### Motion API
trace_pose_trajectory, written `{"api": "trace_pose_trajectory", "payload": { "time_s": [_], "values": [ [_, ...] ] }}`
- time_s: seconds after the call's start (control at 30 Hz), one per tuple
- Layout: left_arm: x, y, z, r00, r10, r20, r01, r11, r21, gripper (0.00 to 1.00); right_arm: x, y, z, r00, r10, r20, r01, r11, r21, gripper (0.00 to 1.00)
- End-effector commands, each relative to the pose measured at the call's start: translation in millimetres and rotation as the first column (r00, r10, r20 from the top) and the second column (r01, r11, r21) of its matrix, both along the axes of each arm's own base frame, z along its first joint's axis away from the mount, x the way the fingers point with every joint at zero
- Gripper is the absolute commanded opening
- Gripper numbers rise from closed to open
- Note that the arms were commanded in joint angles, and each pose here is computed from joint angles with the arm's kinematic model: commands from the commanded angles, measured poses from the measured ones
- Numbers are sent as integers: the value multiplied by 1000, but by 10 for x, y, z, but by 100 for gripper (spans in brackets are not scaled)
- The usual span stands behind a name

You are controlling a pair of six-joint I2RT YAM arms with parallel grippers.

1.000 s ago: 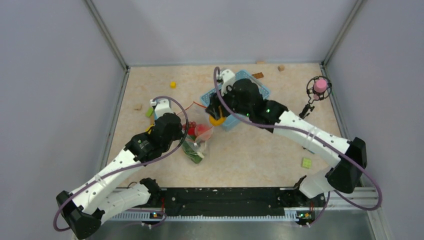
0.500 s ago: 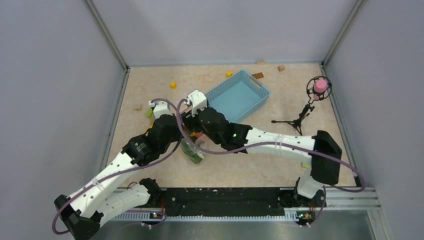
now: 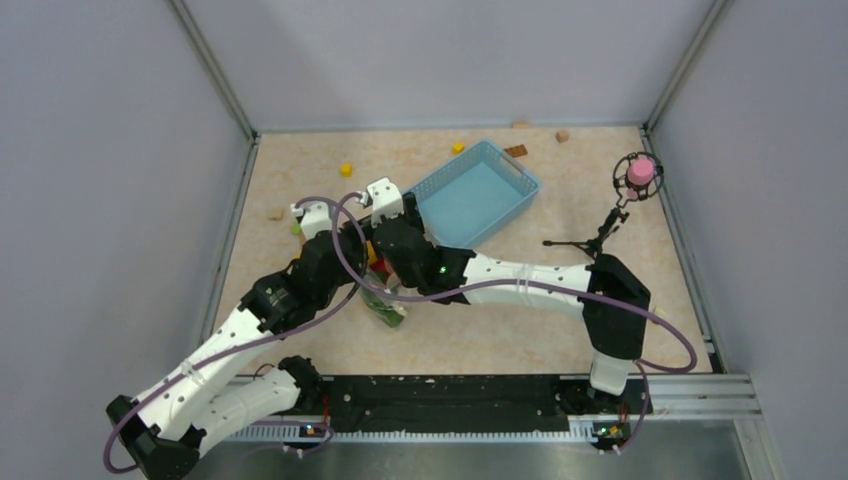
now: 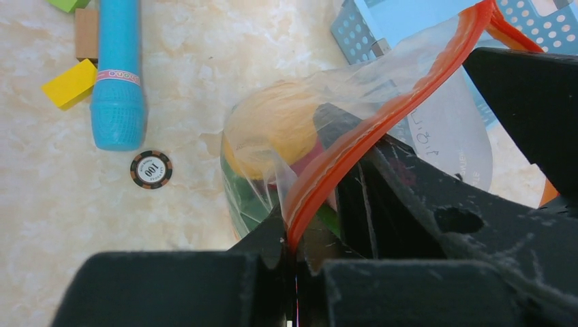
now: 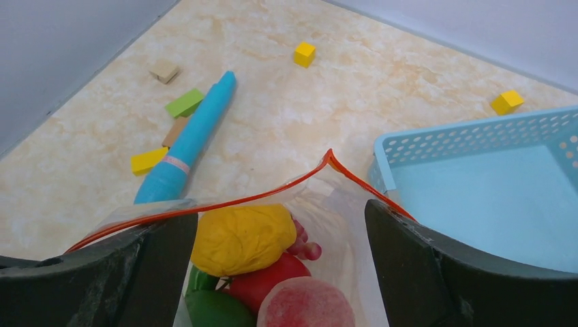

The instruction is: Place the food in the zip-top bag and seal the zipper

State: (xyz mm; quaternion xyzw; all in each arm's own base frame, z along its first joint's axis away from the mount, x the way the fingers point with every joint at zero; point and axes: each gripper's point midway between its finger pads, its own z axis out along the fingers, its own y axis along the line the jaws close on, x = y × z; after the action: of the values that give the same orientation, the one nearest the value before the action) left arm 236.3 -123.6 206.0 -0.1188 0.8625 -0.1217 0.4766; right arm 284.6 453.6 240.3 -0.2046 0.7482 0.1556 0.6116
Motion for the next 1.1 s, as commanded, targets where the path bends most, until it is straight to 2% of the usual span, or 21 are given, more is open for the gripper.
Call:
{"api": "trace_pose_trajectory", "payload": {
  "time_s": [0.0, 0.3, 0.47, 0.6, 0.7, 0.77, 0.87, 0.97, 1.07],
  "values": [
    [40, -83, 58, 999, -21, 28, 21, 1000, -17, 0, -260, 124, 653, 987, 142, 74, -151, 977, 149, 92],
    [46, -75, 47, 1000, -8, 30, 9, 1000, -24, 0, -512, -332, 829, 973, 199, 113, -217, 960, 178, 92],
    [44, -104, 44, 1000, -20, 24, 20, 999, -28, 0, -612, -574, 742, 976, 200, 84, -212, 960, 182, 92],
    [31, -199, 70, 996, -77, 38, 79, 996, -47, 0, -705, -813, 599, 982, 182, 49, -188, 952, 243, 92],
    [19, -278, 118, 989, -131, 65, 135, 989, -62, 0, -697, -940, 633, 986, 149, 70, -163, 944, 288, 92],
    [10, -326, 134, 983, -165, 80, 170, 983, -66, 0, -660, -948, 714, 984, 148, 99, -169, 953, 251, 92],
    [-32, -419, 179, 969, -226, 98, 234, 969, -85, 0, -508, -894, 715, 980, 186, 73, -195, 971, 139, 90],
    [-64, -504, 215, 953, -280, 119, 291, 952, -96, 0, -363, -788, 503, 961, 278, 5, -278, 960, -19, 89],
    [-93, -575, 247, 935, -328, 137, 342, 934, -100, 0, -235, -733, 295, 937, 342, -72, -349, 929, -125, 86]
  ]
}}
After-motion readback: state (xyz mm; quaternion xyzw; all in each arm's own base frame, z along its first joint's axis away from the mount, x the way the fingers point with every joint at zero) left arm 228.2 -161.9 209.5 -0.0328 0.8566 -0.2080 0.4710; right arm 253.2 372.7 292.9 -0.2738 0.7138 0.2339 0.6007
